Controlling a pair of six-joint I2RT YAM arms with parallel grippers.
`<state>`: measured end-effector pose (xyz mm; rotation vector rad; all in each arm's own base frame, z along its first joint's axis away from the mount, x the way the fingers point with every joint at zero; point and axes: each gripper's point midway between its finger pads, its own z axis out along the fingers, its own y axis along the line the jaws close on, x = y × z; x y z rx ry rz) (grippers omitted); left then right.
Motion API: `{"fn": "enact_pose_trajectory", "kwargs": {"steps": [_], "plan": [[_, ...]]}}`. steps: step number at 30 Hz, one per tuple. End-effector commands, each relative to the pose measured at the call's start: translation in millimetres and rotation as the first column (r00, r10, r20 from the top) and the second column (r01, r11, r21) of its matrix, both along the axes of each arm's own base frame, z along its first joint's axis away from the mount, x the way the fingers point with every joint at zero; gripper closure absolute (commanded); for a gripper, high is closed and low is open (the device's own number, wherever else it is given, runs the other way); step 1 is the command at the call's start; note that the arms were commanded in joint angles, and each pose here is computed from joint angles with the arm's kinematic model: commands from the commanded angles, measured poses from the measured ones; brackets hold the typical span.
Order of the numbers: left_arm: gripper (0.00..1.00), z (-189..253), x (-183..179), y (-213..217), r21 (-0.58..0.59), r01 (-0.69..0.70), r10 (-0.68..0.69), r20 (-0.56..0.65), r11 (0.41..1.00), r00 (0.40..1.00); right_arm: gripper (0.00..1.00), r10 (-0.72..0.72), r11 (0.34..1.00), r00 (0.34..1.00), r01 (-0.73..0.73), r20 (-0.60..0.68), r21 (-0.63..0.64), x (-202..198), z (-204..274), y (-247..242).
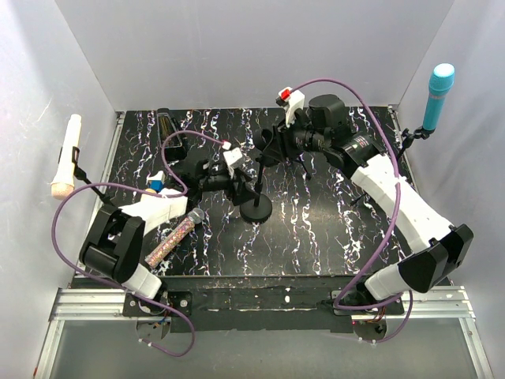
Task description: Remove the microphone from the stand
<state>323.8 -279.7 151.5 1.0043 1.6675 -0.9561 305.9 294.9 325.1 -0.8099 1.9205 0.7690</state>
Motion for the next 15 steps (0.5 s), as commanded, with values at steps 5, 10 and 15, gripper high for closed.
{"fn": "enact_pose_trajectory", "kwargs": {"steps": [5, 10, 15], "plan": [[0.42, 5, -31, -41, -0.033, 0.192, -0.189, 0.069, 0.981, 0.98, 0.99, -0.012, 0.999, 1.0, 0.012, 0.013, 0.031, -4, 10, -4], [0.79, -3, -18, -53, -0.007, 0.149, -0.148, 0.08, 0.989, 0.986, 0.99, -0.027, 0.999, 1.0, 0.027, -0.015, 0.031, -6, 5, -10], [0.91, 2, -9, -58, -0.006, 0.118, -0.117, 0.079, 0.993, 0.99, 0.99, -0.027, 0.998, 0.999, 0.029, -0.041, 0.053, -6, 3, -11]]}}
